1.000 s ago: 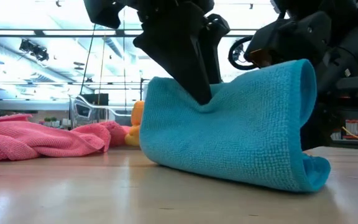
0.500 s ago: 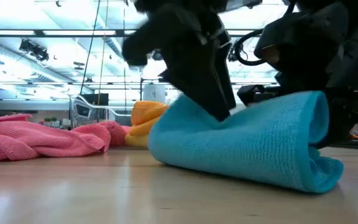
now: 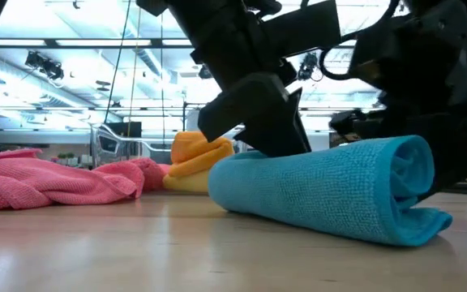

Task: Fold microfiber towels
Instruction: Fold the blue microfiber cloth, then put the folded blue microfiber cloth into the transparent bin

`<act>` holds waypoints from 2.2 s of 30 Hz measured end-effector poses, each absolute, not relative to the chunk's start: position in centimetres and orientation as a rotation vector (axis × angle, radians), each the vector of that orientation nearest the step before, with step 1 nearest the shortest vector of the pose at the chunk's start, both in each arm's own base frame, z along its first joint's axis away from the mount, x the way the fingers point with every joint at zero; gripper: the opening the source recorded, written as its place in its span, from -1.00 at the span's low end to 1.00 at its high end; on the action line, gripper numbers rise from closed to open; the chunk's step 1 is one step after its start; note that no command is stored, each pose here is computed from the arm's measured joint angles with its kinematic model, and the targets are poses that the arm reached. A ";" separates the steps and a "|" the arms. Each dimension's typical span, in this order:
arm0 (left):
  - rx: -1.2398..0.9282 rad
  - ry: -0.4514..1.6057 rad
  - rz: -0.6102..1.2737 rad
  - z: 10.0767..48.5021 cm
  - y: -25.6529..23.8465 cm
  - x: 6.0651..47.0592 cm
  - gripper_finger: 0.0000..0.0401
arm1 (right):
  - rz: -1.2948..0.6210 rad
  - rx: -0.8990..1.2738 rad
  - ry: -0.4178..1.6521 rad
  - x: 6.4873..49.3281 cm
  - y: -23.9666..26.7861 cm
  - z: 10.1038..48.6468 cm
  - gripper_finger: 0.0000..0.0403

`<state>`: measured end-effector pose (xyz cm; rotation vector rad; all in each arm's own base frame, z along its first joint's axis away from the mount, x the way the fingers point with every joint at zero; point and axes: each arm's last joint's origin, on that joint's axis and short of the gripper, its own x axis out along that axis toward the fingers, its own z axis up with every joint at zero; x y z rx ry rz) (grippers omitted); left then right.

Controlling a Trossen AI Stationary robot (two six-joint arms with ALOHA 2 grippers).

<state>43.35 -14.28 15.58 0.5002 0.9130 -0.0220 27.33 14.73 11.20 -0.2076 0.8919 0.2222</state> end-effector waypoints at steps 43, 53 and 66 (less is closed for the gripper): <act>0.592 1.133 -0.096 19.4 -17.9 39.6 -0.83 | 0.392 -0.311 0.577 26.6 17.5 14.3 -0.56; 0.508 0.969 -0.082 18.7 -15.2 35.9 -0.95 | 0.386 -0.337 0.640 26.2 17.1 14.1 -0.56; 0.286 0.655 -0.108 15.9 -14.6 35.3 -0.72 | 0.374 -0.293 0.522 27.4 16.5 14.2 -0.56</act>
